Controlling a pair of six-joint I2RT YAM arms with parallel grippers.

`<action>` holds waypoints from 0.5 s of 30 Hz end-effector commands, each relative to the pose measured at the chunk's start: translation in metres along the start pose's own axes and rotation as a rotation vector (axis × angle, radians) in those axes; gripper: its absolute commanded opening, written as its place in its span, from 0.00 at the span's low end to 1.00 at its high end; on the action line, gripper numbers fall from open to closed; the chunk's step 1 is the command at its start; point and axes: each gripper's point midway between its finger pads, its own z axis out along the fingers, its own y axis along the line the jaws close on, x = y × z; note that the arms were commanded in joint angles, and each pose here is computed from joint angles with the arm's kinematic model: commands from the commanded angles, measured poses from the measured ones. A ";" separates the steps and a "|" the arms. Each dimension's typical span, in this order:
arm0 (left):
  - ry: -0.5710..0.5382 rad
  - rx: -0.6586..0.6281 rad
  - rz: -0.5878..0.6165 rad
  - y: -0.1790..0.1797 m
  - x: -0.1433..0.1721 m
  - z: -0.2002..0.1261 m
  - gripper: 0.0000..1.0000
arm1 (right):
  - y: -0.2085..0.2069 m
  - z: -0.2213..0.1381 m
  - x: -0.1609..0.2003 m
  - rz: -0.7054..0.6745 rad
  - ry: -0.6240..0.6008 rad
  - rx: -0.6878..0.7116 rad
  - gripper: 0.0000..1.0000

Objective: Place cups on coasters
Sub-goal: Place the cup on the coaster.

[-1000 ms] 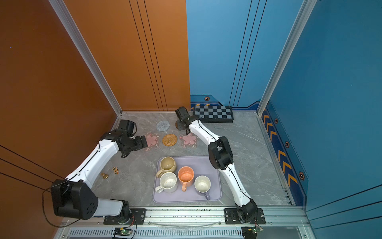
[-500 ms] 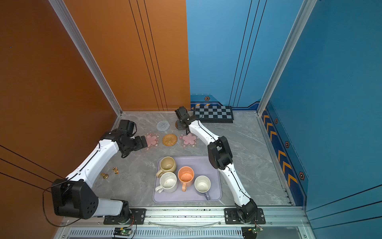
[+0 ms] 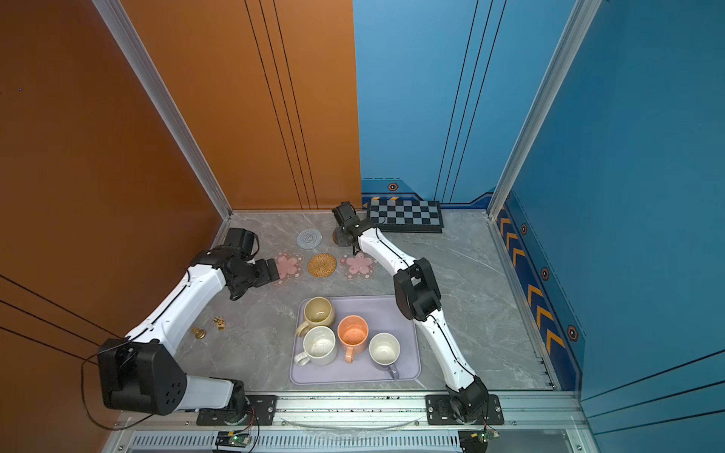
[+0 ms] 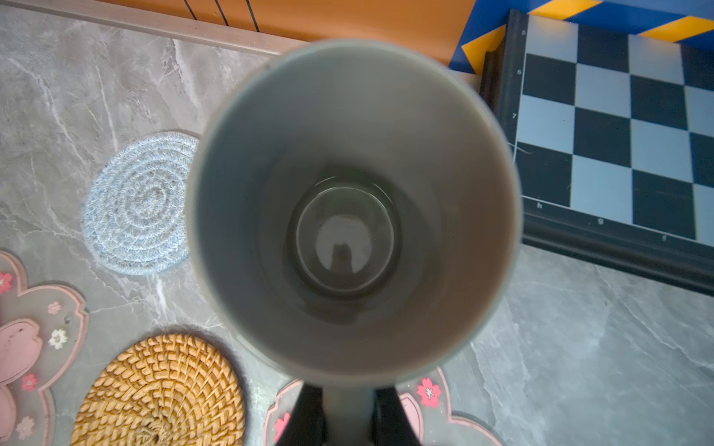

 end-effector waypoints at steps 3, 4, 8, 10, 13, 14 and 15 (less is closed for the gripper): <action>0.033 -0.001 -0.002 0.002 0.005 0.005 0.98 | 0.004 -0.007 -0.037 0.052 -0.112 -0.044 0.11; 0.034 -0.002 -0.002 0.002 0.005 0.005 0.98 | 0.005 -0.007 -0.036 0.053 -0.110 -0.048 0.13; 0.035 0.000 -0.001 0.001 0.005 0.006 0.98 | 0.007 -0.006 -0.035 0.060 -0.105 -0.056 0.21; 0.035 0.001 -0.002 0.001 0.005 0.005 0.98 | 0.007 -0.007 -0.035 0.065 -0.104 -0.065 0.27; 0.034 0.001 -0.003 0.001 0.005 0.005 0.98 | 0.008 -0.008 -0.036 0.069 -0.104 -0.072 0.31; 0.035 0.004 -0.004 0.001 0.005 0.005 0.98 | 0.009 -0.008 -0.036 0.070 -0.104 -0.073 0.32; 0.034 0.004 -0.004 0.001 0.005 0.005 0.98 | 0.009 -0.008 -0.036 0.071 -0.103 -0.074 0.32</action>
